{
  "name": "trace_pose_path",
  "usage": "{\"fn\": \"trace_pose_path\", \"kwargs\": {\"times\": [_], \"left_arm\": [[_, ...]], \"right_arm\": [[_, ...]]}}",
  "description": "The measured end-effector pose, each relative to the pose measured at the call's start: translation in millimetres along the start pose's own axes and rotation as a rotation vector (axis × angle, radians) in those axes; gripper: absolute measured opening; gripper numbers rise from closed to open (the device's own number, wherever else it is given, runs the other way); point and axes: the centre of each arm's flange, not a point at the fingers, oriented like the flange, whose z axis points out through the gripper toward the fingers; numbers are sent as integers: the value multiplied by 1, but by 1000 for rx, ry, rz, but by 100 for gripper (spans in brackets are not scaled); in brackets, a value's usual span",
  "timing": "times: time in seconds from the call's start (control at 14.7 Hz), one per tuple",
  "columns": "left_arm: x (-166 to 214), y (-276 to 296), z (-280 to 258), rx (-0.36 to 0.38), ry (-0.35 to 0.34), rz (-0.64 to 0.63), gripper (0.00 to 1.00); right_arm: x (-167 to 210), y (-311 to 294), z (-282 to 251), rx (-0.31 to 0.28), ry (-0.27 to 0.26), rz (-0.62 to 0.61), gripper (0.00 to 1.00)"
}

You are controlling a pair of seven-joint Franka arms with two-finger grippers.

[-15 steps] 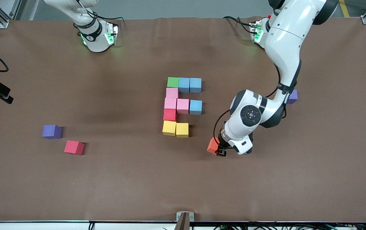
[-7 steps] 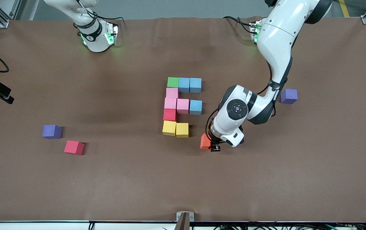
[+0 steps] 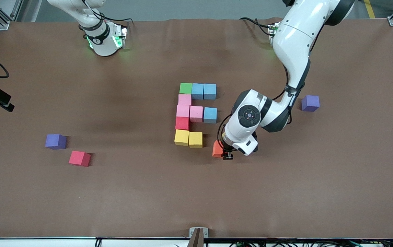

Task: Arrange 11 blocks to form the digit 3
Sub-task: 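Carry the orange cube toward the figure with the left gripper, then lower the orange cube beside the second yellow cube with the left gripper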

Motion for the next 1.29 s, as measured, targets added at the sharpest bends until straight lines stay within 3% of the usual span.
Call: {"fn": "trace_pose_path", "kwargs": {"times": [0.54, 1.29], "left_arm": [[-18, -12, 23, -2, 76, -40, 60], [-49, -33, 35, 34, 111, -104, 60]], "right_arm": [[1, 1, 2, 0, -3, 1, 100], [1, 1, 4, 0, -8, 2, 100]]}}
